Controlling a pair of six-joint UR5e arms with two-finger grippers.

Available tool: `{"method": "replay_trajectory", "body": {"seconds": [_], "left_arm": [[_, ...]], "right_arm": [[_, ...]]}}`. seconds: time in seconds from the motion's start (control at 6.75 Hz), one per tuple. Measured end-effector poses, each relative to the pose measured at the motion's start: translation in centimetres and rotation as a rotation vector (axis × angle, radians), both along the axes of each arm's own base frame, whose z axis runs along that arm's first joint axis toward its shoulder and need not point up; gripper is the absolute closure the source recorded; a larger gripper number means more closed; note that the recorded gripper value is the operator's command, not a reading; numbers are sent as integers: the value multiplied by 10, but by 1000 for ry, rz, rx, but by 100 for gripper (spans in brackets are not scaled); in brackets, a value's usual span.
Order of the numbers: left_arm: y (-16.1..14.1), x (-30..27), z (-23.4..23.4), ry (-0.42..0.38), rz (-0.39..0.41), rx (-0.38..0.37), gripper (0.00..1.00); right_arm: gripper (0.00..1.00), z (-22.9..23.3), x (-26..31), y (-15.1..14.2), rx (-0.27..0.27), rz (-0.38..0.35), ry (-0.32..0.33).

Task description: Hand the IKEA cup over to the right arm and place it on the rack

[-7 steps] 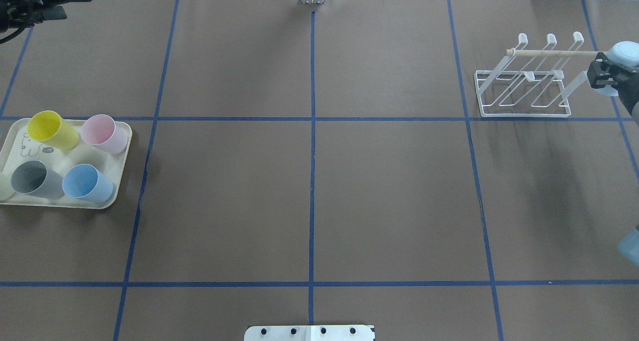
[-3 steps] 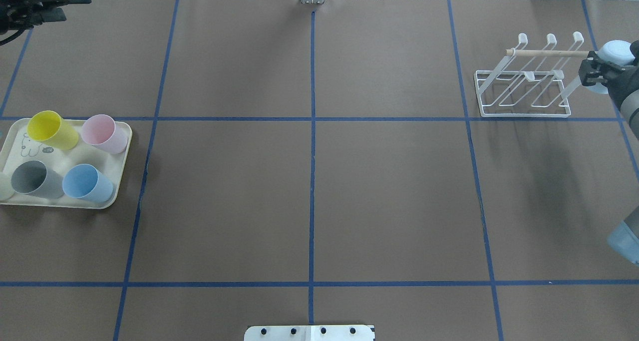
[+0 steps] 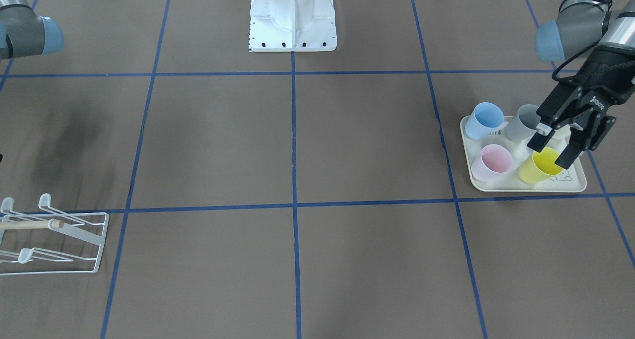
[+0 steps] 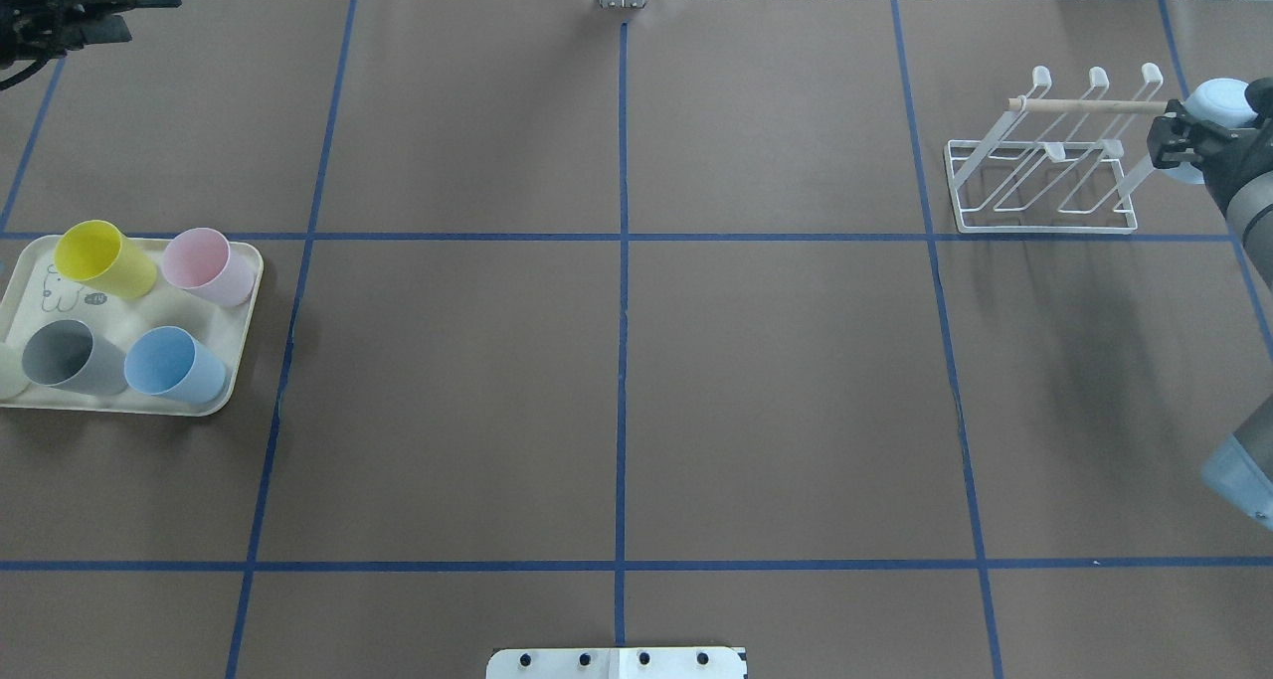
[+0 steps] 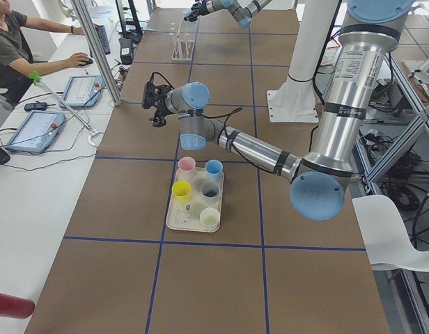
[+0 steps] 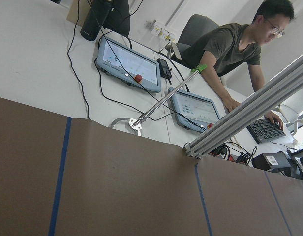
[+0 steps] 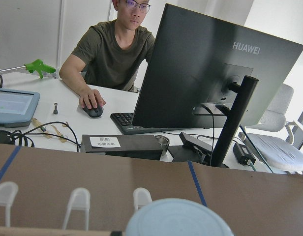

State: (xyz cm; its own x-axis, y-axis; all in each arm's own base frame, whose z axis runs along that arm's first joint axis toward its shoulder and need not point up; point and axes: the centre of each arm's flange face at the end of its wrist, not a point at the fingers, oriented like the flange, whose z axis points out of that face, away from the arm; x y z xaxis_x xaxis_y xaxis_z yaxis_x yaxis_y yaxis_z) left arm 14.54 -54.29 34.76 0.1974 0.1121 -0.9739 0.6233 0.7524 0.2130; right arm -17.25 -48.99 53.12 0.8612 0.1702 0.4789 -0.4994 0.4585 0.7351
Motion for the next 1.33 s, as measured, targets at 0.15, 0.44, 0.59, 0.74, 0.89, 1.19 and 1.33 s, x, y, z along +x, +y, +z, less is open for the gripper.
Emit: {"method": "replay_trajectory", "body": {"seconds": [0.15, 0.44, 0.59, 0.74, 0.89, 1.19, 1.33], "left_arm": [[1, 0, -1, 1, 0, 1, 0], [1, -1, -2, 3, 0, 3, 0], [1, -1, -2, 3, -1, 3, 0], [1, -1, -2, 3, -1, 3, 0], [2, -1, -2, 3, -1, 4, 0], [2, -1, -2, 3, 0, 4, 0], [2, -1, -2, 3, 0, 4, 0]], "right_arm": [[100, 4, 0, 0, -4, 1, 4], [100, 10, -1, -1, -10, 5, 12], [100, 13, -1, -2, -13, 10, 18], [100, 16, -1, -3, -16, 12, 21], [48, 16, -1, -3, -17, 12, 22], [0, 15, -2, -4, -14, 12, 18], [0, 14, -2, -5, -11, 12, 16]]}}
